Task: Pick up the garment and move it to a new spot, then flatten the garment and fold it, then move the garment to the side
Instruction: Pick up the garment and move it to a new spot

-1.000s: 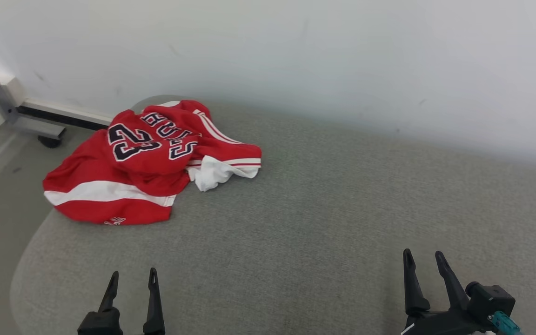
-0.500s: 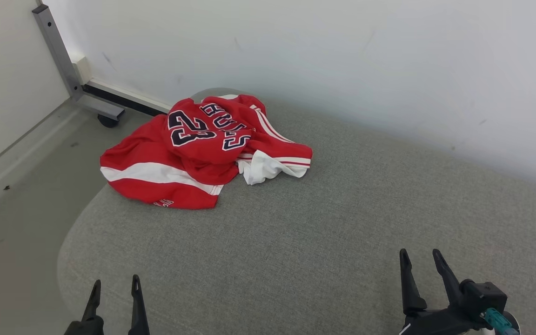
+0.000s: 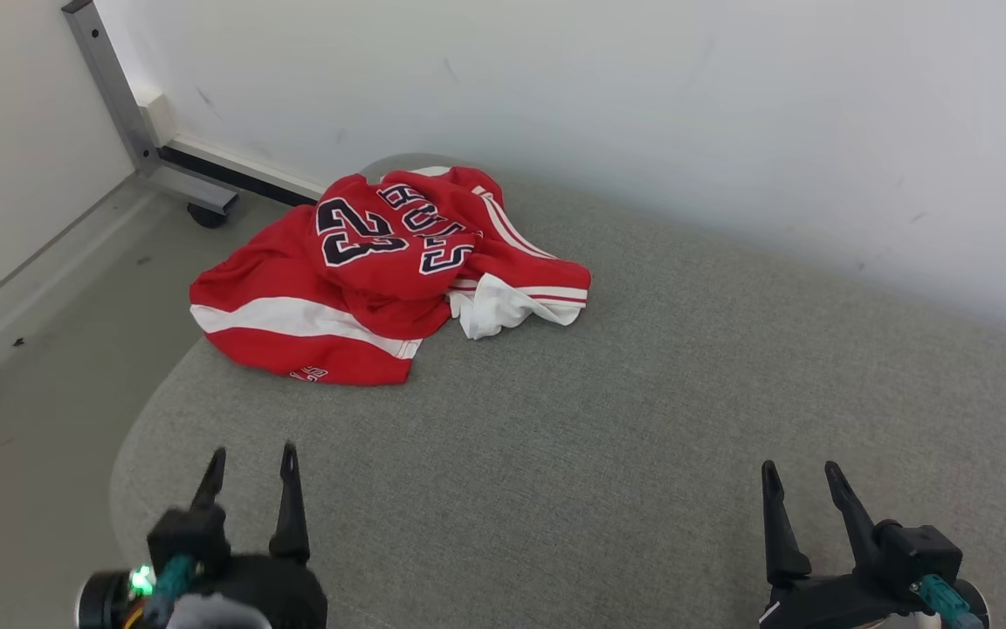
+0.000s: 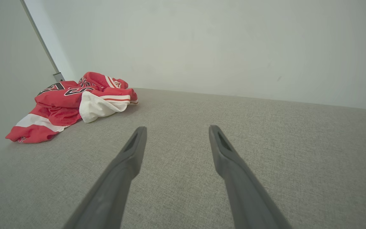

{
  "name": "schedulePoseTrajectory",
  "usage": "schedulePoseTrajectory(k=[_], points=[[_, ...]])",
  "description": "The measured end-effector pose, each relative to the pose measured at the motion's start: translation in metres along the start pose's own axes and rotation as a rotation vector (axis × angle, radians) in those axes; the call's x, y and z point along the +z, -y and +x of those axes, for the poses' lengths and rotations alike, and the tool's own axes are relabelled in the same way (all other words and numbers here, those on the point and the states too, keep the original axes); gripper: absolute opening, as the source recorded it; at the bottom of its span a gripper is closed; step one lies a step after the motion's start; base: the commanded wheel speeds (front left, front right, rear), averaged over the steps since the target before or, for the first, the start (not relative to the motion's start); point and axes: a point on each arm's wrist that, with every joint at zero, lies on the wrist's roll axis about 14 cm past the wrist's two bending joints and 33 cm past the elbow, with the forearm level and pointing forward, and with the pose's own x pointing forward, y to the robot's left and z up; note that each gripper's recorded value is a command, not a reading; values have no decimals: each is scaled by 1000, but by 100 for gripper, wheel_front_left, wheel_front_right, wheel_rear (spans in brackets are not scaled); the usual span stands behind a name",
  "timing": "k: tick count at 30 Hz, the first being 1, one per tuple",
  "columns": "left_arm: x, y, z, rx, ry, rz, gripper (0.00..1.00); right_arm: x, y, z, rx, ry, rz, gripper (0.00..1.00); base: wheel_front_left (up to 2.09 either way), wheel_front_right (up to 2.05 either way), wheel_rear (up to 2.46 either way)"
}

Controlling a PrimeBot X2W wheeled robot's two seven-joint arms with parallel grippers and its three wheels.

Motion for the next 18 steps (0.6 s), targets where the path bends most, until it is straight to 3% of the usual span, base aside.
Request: schedulePoseTrajectory(k=[11,18], points=[[54,30,115,-71,-34,-21,100,7,4,12,13,22,-22,100,0,0,0],[56,61,179,-140,-160,-21,100,8,37,2,-65,15,-43,100,0,0,0]])
